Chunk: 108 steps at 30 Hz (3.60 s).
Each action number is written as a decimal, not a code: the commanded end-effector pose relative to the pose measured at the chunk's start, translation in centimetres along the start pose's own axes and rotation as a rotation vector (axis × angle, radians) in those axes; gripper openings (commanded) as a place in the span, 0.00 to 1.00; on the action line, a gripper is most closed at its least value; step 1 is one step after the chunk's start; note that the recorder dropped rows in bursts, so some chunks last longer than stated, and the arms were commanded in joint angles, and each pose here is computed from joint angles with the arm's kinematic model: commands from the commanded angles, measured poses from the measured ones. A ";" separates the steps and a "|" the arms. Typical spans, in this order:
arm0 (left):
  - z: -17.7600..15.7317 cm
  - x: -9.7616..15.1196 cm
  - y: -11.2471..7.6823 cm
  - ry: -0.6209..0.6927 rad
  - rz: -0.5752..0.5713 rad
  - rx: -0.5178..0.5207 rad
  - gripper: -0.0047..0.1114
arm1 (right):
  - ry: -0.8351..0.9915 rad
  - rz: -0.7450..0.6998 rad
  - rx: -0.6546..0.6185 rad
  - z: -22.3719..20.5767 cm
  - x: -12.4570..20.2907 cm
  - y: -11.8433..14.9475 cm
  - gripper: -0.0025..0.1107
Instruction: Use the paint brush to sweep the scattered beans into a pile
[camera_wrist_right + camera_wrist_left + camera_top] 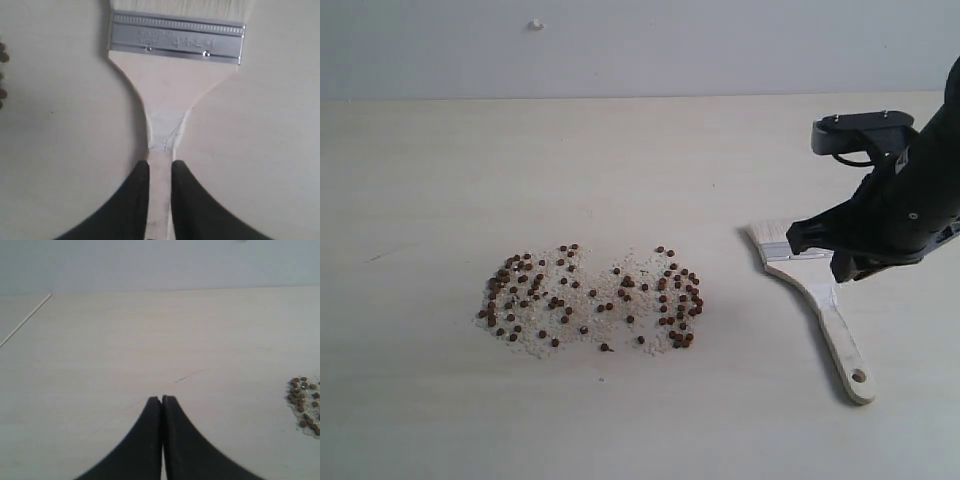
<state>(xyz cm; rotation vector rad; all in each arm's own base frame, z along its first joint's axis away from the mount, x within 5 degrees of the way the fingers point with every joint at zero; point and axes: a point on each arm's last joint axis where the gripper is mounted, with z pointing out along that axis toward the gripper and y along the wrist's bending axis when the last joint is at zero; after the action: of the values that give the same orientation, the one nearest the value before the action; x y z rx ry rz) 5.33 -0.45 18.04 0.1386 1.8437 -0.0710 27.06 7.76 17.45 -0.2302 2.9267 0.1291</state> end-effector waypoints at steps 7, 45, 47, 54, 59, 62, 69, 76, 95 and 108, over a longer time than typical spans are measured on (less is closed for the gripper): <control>0.0 -0.1 0.0 -0.010 -0.008 -0.003 0.04 | 0.084 0.016 0.003 3.1 0.0 0.0 0.46; 0.0 -0.1 0.0 -0.010 -0.008 -0.003 0.04 | 0.085 0.036 0.007 6.3 0.6 -0.3 0.46; 0.0 -0.1 0.0 -0.010 -0.008 -0.003 0.04 | 0.105 0.037 0.007 6.1 0.5 -0.2 0.46; 0.0 -0.1 0.0 -0.010 -0.008 -0.003 0.04 | 0.102 0.074 0.011 6.1 0.1 -0.2 0.41; 0.0 -0.1 0.0 -0.010 -0.008 -0.003 0.04 | 0.106 0.083 0.029 6.2 0.2 -0.3 0.39; 0.0 -0.1 0.0 -0.010 -0.008 -0.003 0.04 | 0.102 0.089 0.056 6.1 0.1 -0.6 0.40; 0.0 -0.1 0.0 -0.010 -0.008 -0.003 0.04 | 0.097 0.078 0.067 6.2 0.1 -0.5 0.40; 0.0 -0.1 0.0 -0.010 -0.008 -0.003 0.04 | 0.031 -0.008 0.119 6.3 0.0 2.1 0.40; 0.0 -0.1 0.0 -0.010 -0.008 -0.003 0.04 | 0.055 -0.024 0.132 6.2 0.3 2.3 0.25; 0.0 -0.1 0.0 -0.010 -0.008 -0.003 0.04 | 0.066 -0.087 0.124 6.3 0.4 2.3 0.25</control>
<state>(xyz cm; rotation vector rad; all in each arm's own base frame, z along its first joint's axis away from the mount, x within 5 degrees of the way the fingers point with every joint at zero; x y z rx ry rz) 5.33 -0.45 18.04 0.1386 1.8437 -0.0710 27.46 10.53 11.40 -0.2883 2.9736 -0.0752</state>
